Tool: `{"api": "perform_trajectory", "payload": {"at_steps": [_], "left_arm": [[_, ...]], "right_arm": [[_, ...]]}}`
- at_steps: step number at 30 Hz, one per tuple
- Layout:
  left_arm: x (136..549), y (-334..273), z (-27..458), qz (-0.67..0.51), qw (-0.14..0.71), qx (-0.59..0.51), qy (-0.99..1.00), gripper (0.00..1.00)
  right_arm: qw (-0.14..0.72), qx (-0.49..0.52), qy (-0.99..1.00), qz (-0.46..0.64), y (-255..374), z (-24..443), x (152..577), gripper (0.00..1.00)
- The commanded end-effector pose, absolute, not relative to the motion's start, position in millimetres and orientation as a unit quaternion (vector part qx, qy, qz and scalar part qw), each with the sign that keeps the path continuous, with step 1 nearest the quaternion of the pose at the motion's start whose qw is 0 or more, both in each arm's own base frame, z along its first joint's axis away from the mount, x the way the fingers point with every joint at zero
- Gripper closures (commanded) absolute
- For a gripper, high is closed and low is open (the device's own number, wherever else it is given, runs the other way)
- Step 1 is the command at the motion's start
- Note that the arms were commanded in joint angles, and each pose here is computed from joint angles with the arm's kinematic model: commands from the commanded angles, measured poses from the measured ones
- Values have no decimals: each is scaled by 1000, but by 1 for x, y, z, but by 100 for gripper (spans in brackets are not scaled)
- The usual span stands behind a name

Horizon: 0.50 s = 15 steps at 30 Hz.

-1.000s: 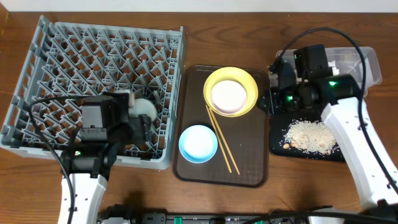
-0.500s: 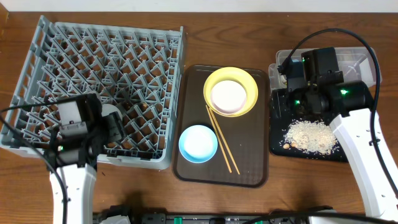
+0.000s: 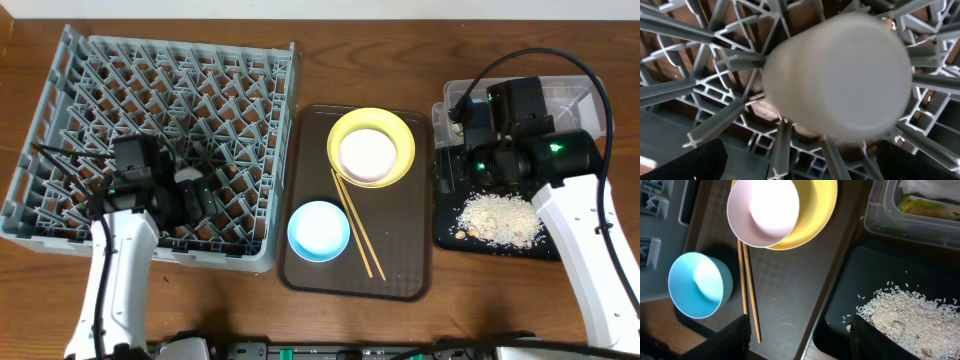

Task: Sort waste into correct bins and load items into the dishwasher
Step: 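Move the left gripper to the blue bowl and grasp its rim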

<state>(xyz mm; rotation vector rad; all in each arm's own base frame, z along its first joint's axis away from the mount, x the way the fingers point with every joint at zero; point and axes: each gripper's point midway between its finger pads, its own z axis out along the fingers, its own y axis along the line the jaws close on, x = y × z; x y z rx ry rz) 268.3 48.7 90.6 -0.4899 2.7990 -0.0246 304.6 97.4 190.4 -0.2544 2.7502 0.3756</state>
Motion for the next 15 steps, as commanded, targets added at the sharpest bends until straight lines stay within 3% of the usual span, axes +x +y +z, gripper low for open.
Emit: {"api": "perform_trajectory", "payload": {"at_steps": [1,6,11,13,15], "left_arm": [[279,52,105,-7,171,-172,970,1],[294,25,138,-78,217,-155,961,0],[294,-21,161,-121,241,-100,958,0],[290,-47,162,-132,237,-57,961,0],[284,-74,161,-143,228,-12,963,0]], "right_arm": [[187,-89,970,129,94,197,308,44],[196,-82,970,115,88,198,313,36],[201,23,975,87,53,198,321,29],[204,58,973,88,40,198,324,5],[204,70,972,96,35,199,324,1]]}}
